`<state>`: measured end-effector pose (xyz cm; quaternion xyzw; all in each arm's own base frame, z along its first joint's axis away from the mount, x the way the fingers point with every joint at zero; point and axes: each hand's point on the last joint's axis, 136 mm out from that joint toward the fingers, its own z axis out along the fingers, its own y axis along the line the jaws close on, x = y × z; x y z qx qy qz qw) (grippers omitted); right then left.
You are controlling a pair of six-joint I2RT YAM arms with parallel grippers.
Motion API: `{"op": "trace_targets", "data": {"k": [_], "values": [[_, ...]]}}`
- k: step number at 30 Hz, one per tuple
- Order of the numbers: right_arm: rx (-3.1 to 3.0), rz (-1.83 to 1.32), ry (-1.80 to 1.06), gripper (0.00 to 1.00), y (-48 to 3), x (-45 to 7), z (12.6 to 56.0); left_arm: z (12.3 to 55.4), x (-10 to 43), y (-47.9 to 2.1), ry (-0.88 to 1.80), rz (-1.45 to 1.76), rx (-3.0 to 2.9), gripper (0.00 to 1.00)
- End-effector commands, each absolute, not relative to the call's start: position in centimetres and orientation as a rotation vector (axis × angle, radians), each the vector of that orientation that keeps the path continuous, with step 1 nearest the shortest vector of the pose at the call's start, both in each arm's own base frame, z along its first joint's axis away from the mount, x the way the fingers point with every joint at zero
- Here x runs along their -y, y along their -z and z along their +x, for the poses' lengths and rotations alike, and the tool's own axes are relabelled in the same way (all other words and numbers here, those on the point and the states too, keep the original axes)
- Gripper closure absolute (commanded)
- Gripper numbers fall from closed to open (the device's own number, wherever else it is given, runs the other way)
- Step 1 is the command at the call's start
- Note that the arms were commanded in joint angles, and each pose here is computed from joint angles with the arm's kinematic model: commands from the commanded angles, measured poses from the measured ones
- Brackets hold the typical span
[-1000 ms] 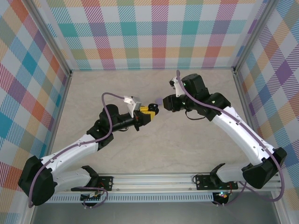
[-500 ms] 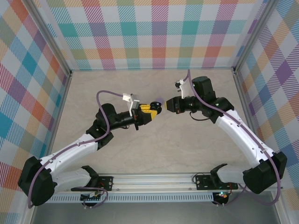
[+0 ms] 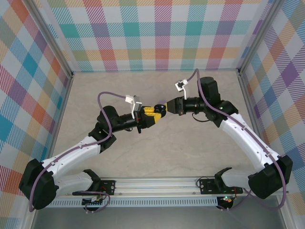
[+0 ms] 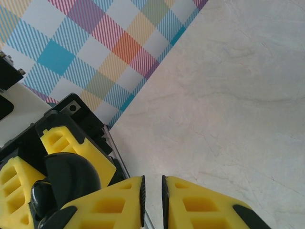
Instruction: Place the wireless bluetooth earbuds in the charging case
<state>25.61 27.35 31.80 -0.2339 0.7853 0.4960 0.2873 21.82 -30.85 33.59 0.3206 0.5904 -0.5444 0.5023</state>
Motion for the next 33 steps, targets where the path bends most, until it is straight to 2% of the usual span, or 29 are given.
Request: {"op": "trace_targets", "data": {"k": [1,14,24,33], "values": [[-1.977,-0.692,-1.392,0.80,-34.4,-27.5,24.3,21.4,31.1,-34.8,1.336,0.784,-1.380,0.96],[-1.968,-0.701,-1.362,0.79,-34.7,-27.0,23.9,22.4,31.4,-33.7,1.324,0.759,-1.433,0.96],[-2.234,-0.397,-0.843,0.78,-29.7,-21.9,28.4,26.2,30.7,-30.2,1.147,0.605,-1.695,0.97],[-2.305,-0.341,-0.739,0.76,-27.5,-20.4,28.4,31.3,29.6,-24.1,1.021,0.334,-2.031,0.95]]}}
